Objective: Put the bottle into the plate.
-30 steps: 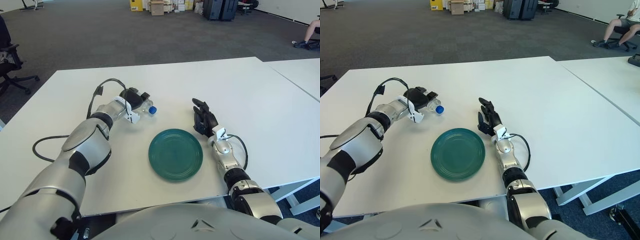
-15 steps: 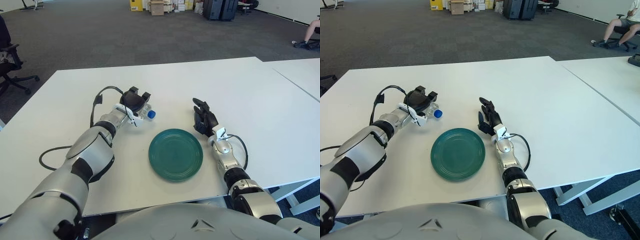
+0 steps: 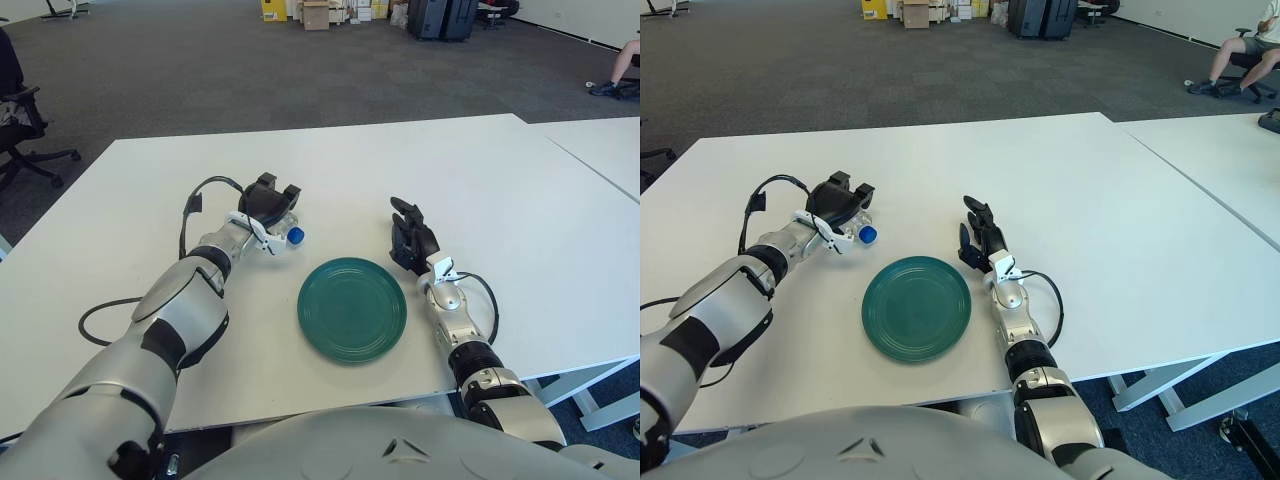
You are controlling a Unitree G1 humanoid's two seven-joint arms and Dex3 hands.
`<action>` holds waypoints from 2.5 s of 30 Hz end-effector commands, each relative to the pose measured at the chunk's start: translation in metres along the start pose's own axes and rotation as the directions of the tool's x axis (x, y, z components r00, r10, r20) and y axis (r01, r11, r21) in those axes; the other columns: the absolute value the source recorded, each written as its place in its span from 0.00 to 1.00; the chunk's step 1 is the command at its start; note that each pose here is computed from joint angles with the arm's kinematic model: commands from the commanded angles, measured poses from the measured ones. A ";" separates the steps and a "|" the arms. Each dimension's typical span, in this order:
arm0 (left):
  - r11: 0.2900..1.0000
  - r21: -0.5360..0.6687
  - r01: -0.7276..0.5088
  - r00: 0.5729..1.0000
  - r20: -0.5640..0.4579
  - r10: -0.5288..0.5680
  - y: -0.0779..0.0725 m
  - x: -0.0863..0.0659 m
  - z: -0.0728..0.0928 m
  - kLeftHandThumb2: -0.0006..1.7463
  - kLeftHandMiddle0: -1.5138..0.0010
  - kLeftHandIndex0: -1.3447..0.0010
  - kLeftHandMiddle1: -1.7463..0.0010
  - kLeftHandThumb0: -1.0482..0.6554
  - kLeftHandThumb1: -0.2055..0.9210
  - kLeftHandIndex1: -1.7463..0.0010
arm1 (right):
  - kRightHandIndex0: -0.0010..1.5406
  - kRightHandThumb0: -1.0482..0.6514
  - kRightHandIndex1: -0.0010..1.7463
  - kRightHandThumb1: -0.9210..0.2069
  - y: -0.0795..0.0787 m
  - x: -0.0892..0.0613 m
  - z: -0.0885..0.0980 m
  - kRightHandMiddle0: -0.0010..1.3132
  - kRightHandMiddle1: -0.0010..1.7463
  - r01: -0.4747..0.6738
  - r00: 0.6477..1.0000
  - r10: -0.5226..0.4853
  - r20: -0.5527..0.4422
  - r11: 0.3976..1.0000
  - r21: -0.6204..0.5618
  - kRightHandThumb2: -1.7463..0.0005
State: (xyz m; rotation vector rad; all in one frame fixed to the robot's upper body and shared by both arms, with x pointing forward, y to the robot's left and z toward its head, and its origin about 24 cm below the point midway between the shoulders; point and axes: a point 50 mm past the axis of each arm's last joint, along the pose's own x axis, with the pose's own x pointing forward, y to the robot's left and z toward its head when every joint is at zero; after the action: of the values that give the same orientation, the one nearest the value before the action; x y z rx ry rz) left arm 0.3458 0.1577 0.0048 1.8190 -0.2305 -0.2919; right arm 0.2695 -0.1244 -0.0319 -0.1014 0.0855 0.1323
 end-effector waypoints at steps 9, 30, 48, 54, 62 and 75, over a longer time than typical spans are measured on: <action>1.000 0.014 -0.006 1.000 -0.003 0.006 -0.002 -0.002 -0.001 0.87 0.52 0.62 0.00 0.61 0.32 0.00 | 0.15 0.18 0.01 0.00 0.001 -0.016 -0.025 0.00 0.28 0.000 0.991 0.001 -0.137 1.000 0.002 0.54; 0.993 -0.072 -0.092 0.994 -0.067 0.087 0.011 0.001 -0.016 0.83 0.55 0.66 0.00 0.61 0.37 0.00 | 0.16 0.18 0.01 0.00 0.003 -0.015 -0.025 0.00 0.29 -0.004 0.991 0.004 -0.137 1.000 0.003 0.54; 0.886 -0.321 -0.333 0.933 -0.248 0.261 0.061 0.017 -0.053 0.82 0.54 0.66 0.01 0.61 0.38 0.00 | 0.16 0.18 0.01 0.00 0.005 -0.014 -0.023 0.00 0.29 -0.009 0.991 0.012 -0.136 1.000 0.022 0.55; 0.807 -0.361 -0.466 0.880 -0.280 0.383 0.087 0.022 -0.060 0.83 0.54 0.66 0.01 0.61 0.37 0.00 | 0.16 0.19 0.01 0.00 0.007 -0.013 -0.022 0.00 0.29 -0.007 0.991 0.011 -0.134 1.000 0.030 0.55; 0.706 -0.430 -0.563 0.826 -0.290 0.483 0.105 0.021 -0.067 0.84 0.52 0.65 0.02 0.61 0.35 0.00 | 0.16 0.19 0.01 0.00 0.007 -0.013 -0.022 0.00 0.29 -0.009 0.991 0.015 -0.135 0.999 0.043 0.56; 0.563 -0.540 -0.626 0.727 -0.143 0.671 0.129 0.021 -0.039 0.86 0.50 0.63 0.03 0.61 0.32 0.00 | 0.15 0.19 0.00 0.00 0.008 -0.013 -0.022 0.00 0.27 -0.021 0.990 0.026 -0.138 0.999 0.042 0.55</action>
State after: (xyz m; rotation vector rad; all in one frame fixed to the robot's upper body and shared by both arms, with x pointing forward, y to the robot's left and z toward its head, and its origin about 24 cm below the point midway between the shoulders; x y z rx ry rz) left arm 0.3779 0.1657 0.1204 1.0775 -0.6511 0.1076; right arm 0.2683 -0.1186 -0.0306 -0.0827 0.0920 0.1452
